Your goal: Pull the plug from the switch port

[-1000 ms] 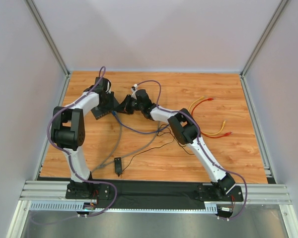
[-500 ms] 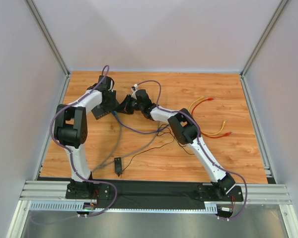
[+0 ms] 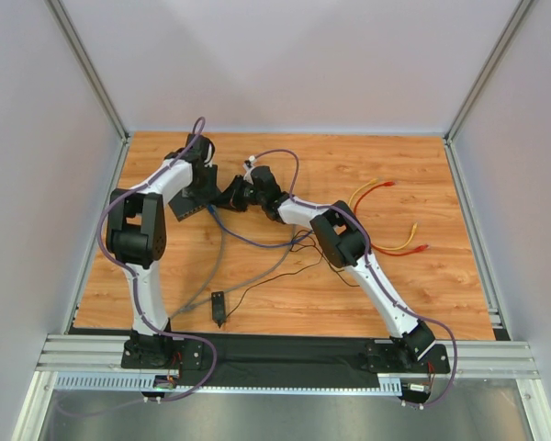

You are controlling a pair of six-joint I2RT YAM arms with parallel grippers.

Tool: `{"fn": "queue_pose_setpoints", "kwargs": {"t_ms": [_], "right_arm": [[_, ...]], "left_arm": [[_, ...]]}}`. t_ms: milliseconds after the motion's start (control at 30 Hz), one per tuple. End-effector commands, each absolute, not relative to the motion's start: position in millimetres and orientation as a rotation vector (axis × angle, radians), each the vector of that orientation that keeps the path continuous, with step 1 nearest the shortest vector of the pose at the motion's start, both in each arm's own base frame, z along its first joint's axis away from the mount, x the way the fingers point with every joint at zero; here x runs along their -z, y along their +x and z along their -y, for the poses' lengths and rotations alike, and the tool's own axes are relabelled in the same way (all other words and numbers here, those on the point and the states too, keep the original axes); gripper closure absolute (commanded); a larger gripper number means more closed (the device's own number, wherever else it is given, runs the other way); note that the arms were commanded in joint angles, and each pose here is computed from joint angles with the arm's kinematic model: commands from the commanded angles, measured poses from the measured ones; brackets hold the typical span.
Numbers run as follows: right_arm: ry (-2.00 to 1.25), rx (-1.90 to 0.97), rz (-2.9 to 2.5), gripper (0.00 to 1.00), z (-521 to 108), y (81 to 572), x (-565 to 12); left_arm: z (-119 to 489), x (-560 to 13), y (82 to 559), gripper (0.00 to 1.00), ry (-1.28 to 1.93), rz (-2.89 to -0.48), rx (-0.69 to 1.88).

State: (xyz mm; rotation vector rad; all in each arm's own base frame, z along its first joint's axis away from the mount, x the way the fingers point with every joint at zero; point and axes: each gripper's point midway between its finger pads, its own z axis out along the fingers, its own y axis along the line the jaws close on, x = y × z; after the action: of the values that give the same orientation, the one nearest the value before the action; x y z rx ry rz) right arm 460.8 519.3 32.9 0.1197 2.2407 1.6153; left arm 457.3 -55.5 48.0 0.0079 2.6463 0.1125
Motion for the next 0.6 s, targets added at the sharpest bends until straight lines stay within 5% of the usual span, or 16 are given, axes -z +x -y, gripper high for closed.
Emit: {"fn": "queue_pose_setpoints", "kwargs": {"t_ms": [0,567], "right_arm": [[0.152,-1.6,-2.306,1.0,-510,453,-16],[0.174,-1.568,-2.282,1.0,-495,445,-26]], "left_arm": [[45,-40,465,0.4,-0.022,-2.658,-0.186],[39,-35,465,0.4,-0.007,-2.691,-0.259]]}}
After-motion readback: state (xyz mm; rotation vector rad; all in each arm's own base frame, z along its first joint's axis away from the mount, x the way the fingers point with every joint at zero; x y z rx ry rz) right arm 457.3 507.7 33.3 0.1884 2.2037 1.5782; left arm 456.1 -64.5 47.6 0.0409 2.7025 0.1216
